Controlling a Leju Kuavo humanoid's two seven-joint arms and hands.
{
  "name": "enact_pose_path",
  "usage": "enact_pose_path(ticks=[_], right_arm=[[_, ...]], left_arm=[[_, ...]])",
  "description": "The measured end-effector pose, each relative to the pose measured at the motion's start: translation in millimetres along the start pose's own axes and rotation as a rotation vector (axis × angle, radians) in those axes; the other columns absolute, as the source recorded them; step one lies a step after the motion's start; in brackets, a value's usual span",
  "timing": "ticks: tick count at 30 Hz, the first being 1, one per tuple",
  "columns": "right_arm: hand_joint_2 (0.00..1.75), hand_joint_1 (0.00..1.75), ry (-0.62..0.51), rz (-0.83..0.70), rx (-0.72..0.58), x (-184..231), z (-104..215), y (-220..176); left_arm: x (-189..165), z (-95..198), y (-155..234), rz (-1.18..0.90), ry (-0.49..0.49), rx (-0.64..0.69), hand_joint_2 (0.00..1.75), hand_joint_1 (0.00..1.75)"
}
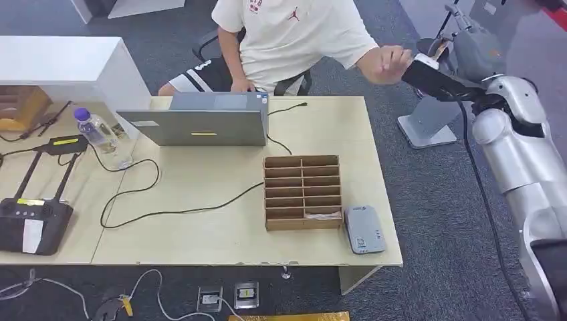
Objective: Pass the card to the sensor for recognition and then transmit it.
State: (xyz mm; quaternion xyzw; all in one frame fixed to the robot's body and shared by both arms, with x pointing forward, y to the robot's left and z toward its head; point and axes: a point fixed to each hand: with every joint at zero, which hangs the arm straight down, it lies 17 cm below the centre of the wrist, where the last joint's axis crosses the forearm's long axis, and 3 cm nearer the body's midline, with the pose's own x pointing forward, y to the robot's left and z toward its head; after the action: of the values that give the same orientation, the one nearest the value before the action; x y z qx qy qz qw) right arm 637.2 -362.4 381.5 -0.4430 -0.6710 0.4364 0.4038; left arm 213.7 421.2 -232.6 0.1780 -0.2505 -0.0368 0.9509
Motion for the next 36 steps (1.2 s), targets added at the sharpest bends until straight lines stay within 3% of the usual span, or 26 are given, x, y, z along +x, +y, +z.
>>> enact_pose_path(ticks=[12,17,22,29,36], right_arm=[[1.75,1.75,-0.011,-0.004,0.014,5.5,-0.3,0.9],[1.75,1.75,-0.037,-0.107,0.140,18.9,9.7,29.4],[1.75,1.75,-0.022,-0.260,0.318,27.2,54.0,85.7],[1.75,1.75,0.028,-0.337,0.495,35.9,148.8,174.7],[1.75,1.75,0.039,-0.370,0.596,60.4,205.8,210.3]], left_arm=[[0.1,-0.2,0.9,-0.001,0.000,-0.001,1.75,0.00],[0.1,-0.2,1.1,0.010,0.001,0.000,1.75,0.00],[-7.5,1.3,1.5,0.017,0.009,0.005,1.75,0.00],[-20.1,3.4,4.1,0.007,0.025,0.003,1.75,0.00],[-26.8,3.9,9.8,-0.001,0.034,0.010,1.75,0.00]])
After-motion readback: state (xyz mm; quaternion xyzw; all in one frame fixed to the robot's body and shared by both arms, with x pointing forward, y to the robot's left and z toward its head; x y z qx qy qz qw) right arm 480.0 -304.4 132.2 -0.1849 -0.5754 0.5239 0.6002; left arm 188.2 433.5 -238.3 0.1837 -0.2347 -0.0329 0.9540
